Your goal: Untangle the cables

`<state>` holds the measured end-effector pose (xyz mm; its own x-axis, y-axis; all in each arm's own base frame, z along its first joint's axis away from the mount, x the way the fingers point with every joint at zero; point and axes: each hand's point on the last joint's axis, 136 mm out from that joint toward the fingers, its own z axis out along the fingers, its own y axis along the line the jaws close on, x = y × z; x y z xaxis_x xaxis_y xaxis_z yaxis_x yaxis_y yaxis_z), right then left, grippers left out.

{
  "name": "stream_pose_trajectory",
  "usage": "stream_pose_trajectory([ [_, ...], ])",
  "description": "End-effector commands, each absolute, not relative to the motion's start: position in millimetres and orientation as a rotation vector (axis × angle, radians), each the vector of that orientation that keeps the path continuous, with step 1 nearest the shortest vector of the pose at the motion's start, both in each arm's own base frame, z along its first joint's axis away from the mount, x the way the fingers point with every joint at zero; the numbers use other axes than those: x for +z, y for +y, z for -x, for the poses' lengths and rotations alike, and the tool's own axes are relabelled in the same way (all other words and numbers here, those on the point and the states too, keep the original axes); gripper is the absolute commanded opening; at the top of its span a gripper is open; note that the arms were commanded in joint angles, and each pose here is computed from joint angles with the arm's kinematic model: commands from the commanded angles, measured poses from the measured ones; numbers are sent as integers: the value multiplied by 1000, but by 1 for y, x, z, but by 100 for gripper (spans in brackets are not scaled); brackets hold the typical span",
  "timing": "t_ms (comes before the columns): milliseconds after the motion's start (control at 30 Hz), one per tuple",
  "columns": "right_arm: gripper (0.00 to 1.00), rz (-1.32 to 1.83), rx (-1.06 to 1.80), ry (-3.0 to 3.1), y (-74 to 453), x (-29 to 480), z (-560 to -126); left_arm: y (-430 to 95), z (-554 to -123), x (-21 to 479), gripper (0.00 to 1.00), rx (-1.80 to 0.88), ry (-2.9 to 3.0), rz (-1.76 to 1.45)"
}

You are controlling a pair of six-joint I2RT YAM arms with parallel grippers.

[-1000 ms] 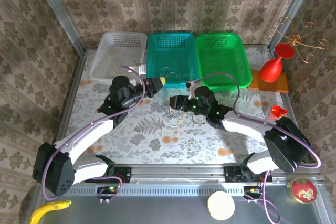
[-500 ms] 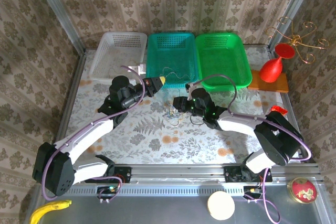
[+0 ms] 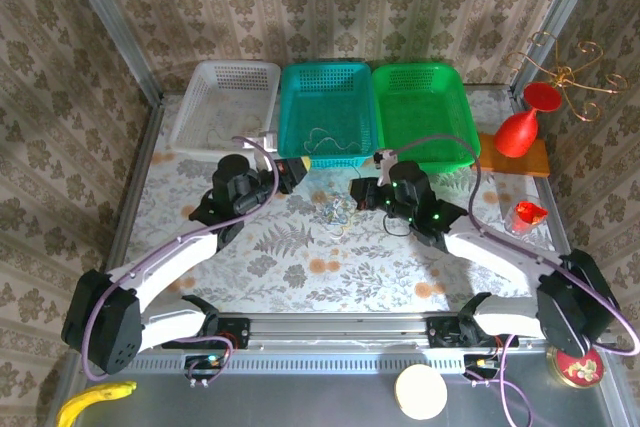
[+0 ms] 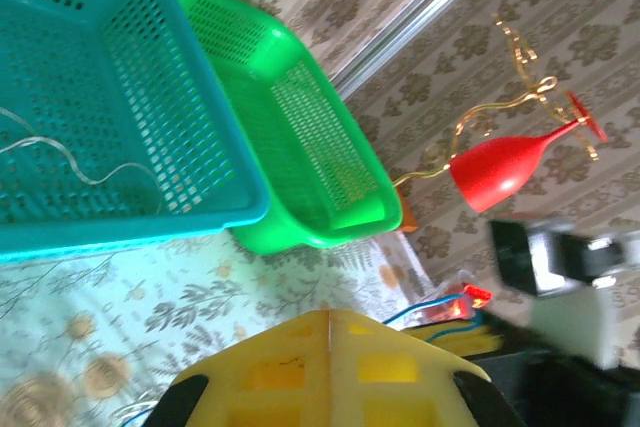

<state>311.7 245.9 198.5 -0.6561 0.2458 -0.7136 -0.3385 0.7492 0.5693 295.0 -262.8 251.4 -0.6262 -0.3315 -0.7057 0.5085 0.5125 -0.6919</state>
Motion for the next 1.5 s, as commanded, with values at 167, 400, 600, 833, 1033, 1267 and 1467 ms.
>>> stream_pose_trajectory([
  [167,0,259,916,2012,255,292,-302,-254,-290,227,28,-1125,1865,-244],
  [400,0,337,951,1936,263,349,-298,-248,-282,206,67,-1093,1857,-268],
  [600,0,362,986,1894,268,373,-296,-246,-275,181,84,-1024,1899,-340],
  [833,0,376,1014,1864,273,390,-293,-269,-256,149,97,-941,1946,-521],
  [1033,0,388,1025,1847,274,398,-288,-294,-257,131,100,-907,1967,-590],
  [1267,0,393,1045,1813,273,412,-276,-303,-282,127,100,-839,1952,-521],
  [1467,0,389,1072,1763,270,435,-267,-312,-297,118,86,-827,1954,-511],
])
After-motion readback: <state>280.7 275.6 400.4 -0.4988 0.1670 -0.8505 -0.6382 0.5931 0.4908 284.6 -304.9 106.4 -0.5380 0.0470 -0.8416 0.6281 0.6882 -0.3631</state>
